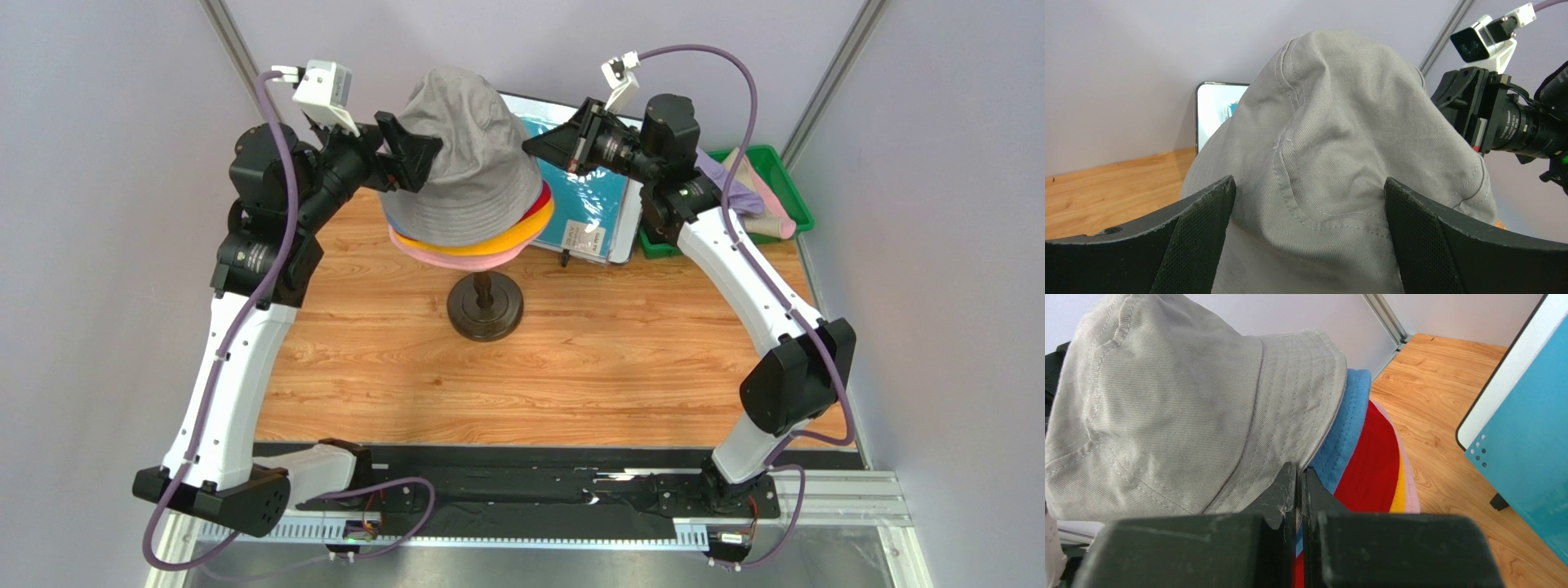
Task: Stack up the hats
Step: Stack the hat on the hat.
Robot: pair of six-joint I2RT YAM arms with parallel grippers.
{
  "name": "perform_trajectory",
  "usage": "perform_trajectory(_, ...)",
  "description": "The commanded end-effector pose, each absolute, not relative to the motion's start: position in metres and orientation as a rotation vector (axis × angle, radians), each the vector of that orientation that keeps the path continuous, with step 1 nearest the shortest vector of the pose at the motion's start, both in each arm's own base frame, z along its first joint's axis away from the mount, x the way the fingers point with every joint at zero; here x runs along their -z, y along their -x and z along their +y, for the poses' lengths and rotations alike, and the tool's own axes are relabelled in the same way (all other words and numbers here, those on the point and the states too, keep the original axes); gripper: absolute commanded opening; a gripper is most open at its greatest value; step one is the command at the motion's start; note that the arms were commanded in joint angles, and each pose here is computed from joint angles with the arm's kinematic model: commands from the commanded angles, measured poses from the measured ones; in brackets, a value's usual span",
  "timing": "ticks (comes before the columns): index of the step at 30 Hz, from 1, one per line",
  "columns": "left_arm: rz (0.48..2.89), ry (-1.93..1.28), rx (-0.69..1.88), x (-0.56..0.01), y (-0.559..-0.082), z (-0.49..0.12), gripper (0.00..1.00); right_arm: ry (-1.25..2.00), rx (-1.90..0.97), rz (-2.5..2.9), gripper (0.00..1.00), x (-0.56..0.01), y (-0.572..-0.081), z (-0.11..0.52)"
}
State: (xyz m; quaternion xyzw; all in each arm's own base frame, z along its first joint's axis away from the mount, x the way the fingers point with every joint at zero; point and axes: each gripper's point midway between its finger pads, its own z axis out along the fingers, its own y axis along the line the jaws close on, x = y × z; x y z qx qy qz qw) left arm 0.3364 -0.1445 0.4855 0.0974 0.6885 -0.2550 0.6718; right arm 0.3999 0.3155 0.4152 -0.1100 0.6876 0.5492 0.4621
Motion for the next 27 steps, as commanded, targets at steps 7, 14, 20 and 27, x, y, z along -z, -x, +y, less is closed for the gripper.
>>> perform_trajectory(7,1.544,-0.215,0.513,-0.476,-0.332,-0.136,0.95,0.255,-1.201,1.964,0.0,-0.338,-0.391,0.302)
perform_trajectory(14,1.55,-0.213,0.509,-0.471,-0.329,-0.134,0.95,0.254,-1.168,1.989,0.0,-0.332,-0.382,0.295)
perform_trajectory(20,1.508,-0.209,0.526,-0.489,-0.32,-0.133,0.97,0.276,-1.126,1.984,0.0,-0.347,-0.38,0.29)
perform_trajectory(27,1.406,-0.14,0.444,-0.527,-0.29,-0.106,0.99,0.314,-1.08,1.921,0.71,-0.386,-0.369,0.269)
